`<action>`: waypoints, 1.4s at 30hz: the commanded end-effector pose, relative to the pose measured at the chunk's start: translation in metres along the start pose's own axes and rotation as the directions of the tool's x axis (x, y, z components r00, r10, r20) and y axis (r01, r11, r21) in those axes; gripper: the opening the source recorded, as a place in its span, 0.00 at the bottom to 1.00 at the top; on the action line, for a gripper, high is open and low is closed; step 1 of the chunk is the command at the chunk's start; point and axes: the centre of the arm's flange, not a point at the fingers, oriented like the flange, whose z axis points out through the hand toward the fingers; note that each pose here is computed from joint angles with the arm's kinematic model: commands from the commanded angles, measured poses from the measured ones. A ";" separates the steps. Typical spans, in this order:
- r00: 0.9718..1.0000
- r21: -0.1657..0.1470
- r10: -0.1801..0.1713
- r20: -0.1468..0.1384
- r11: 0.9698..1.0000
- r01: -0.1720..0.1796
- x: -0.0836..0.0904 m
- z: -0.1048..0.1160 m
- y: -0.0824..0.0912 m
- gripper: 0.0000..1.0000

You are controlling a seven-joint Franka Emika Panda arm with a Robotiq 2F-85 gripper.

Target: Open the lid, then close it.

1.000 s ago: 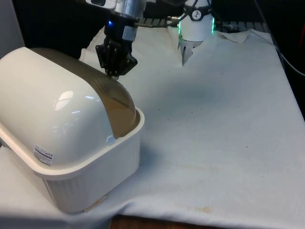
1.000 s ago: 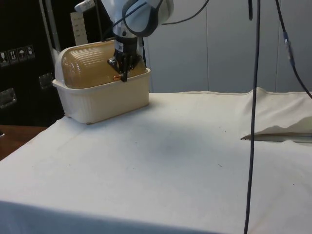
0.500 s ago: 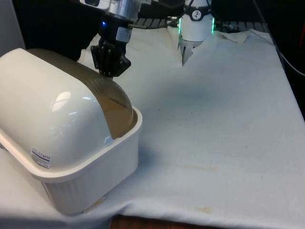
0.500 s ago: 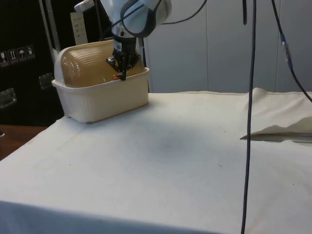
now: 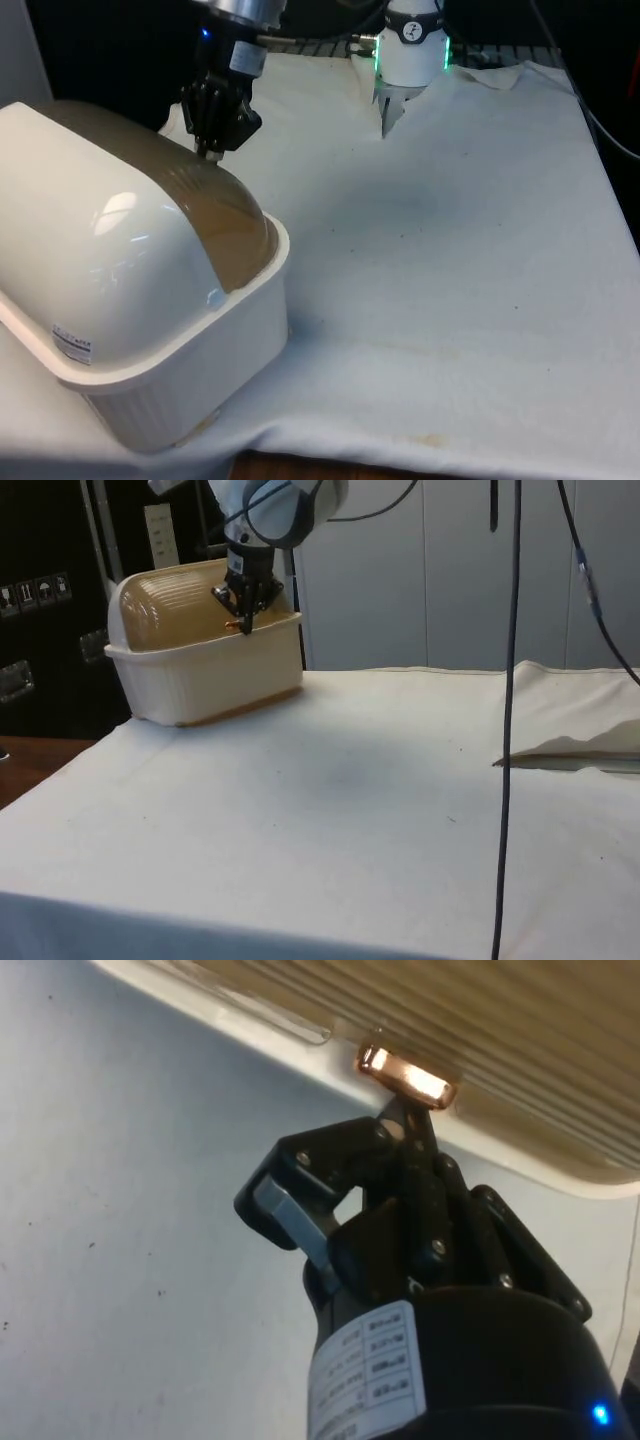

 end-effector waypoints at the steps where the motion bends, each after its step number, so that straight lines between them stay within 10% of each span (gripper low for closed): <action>1: 1.000 -0.007 0.011 -0.008 1.000 -0.011 0.004 -0.003 0.001 0.00; 23: 0.996 0.023 0.078 -0.046 0.997 -0.077 0.029 -0.040 0.000 0.00; 42: 0.984 0.041 0.148 -0.097 0.989 -0.145 0.056 -0.053 -0.005 0.00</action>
